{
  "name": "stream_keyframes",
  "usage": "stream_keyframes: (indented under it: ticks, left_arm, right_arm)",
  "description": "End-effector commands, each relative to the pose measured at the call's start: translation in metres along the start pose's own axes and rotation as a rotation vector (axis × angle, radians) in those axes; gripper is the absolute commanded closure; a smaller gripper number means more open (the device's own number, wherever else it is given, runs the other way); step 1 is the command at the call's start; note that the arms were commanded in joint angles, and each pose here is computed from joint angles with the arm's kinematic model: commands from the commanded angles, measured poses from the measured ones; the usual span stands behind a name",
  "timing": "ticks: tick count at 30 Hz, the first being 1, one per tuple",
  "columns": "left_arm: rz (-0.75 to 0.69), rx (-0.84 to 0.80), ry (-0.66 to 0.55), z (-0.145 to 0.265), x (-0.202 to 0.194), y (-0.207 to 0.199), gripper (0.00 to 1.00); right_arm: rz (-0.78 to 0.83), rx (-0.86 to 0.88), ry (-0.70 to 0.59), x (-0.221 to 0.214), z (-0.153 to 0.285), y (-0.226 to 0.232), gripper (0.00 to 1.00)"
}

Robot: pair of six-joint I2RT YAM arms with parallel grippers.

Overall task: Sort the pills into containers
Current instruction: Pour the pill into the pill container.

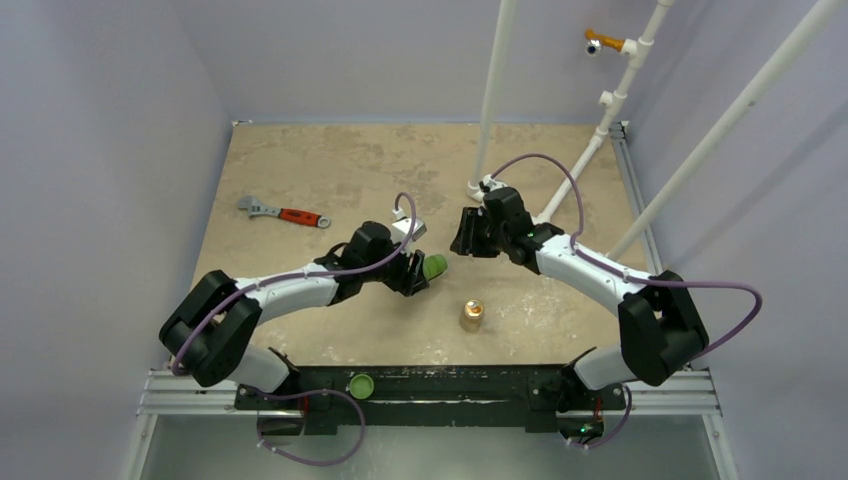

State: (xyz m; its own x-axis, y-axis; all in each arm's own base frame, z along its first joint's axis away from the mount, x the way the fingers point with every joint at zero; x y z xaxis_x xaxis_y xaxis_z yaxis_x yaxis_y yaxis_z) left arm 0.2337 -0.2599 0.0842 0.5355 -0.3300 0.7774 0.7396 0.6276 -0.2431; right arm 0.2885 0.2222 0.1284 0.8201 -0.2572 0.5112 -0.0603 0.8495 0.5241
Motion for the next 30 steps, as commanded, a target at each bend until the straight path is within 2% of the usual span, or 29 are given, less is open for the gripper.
stream_keyframes:
  ticks: [1, 30]
  left_arm:
    - [0.016, -0.035, -0.044, 0.0000, 0.0221, -0.0049, 1.00]
    - [0.111, -0.054, -0.009, -0.0029, 0.0230, 0.0021, 1.00]
  right_arm:
    - [0.014, 0.040, -0.054, 0.0106, 0.0082, 0.0082, 0.59]
    - [0.011, 0.033, -0.051, 0.0104, 0.0066, 0.0071, 0.59]
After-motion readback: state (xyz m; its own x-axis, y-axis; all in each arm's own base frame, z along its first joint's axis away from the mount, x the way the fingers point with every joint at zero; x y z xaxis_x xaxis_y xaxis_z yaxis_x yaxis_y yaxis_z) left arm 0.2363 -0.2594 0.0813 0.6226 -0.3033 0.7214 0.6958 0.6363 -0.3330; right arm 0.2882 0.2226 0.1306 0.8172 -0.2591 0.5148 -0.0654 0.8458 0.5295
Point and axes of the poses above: each gripper's point midway between its finger pads, its own z axis back along the fingers, its own y axis along the line the jaws close on, x = y × z, the point moved 3 cm from there along z, back along the fingers, and after that the axes turned 8 degrees about -z, right-handed, at the moved point
